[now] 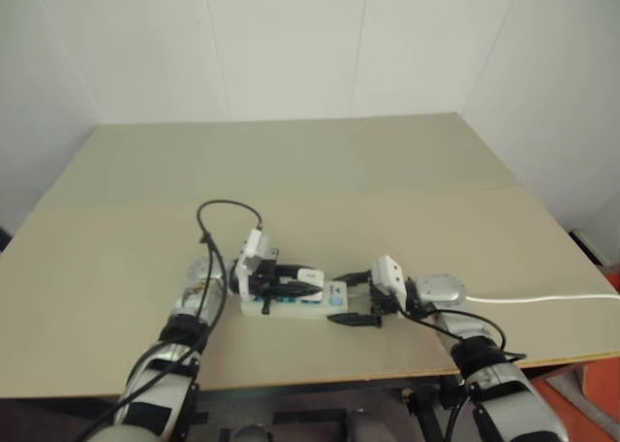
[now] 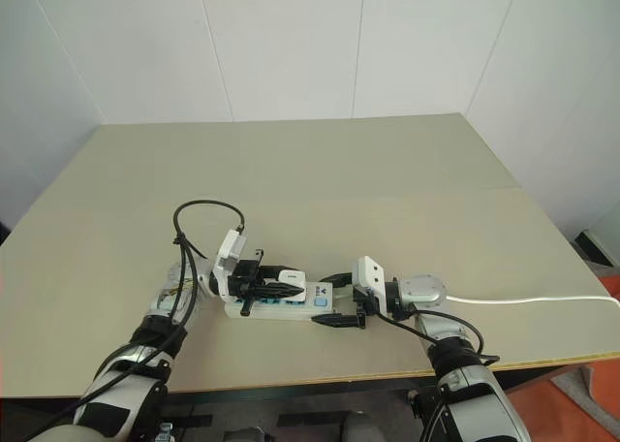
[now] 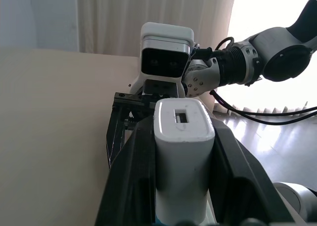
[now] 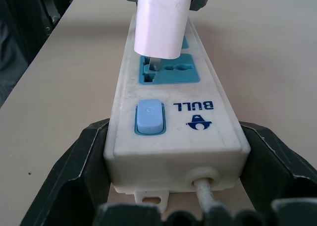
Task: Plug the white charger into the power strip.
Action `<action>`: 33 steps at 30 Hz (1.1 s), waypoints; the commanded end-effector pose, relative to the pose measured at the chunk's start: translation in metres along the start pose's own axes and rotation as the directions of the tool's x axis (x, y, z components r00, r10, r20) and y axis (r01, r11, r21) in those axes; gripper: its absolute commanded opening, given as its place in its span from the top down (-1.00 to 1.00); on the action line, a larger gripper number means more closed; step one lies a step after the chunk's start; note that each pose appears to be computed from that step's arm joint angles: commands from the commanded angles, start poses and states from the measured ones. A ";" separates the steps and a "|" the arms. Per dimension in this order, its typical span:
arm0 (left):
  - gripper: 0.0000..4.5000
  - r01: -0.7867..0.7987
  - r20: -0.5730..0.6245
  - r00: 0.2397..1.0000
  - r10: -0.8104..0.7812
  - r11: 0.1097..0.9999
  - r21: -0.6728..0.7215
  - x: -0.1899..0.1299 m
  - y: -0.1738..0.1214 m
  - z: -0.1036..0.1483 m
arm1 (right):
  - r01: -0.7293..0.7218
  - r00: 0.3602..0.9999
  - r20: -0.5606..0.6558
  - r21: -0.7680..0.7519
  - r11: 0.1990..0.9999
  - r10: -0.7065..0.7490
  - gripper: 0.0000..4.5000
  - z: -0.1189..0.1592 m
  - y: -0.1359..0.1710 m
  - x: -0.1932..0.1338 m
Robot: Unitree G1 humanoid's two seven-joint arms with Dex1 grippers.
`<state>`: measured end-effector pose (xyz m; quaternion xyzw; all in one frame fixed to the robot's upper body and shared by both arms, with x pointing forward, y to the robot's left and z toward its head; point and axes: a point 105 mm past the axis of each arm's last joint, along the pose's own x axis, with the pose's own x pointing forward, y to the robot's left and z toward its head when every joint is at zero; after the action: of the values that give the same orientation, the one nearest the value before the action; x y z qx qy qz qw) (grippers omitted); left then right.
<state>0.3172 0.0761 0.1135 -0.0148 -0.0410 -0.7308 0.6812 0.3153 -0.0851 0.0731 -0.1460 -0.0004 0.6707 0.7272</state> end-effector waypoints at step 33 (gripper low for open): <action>0.55 -0.113 -0.204 0.973 0.104 0.993 -0.033 -0.040 0.004 -0.028 | -0.034 0.999 -0.033 0.008 0.999 0.035 -0.52 -0.009 0.008 0.011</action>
<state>0.3182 0.0839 0.1009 0.0237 -0.0123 -0.7317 0.6811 0.3168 -0.0775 0.0700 -0.1409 0.0001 0.6658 0.7327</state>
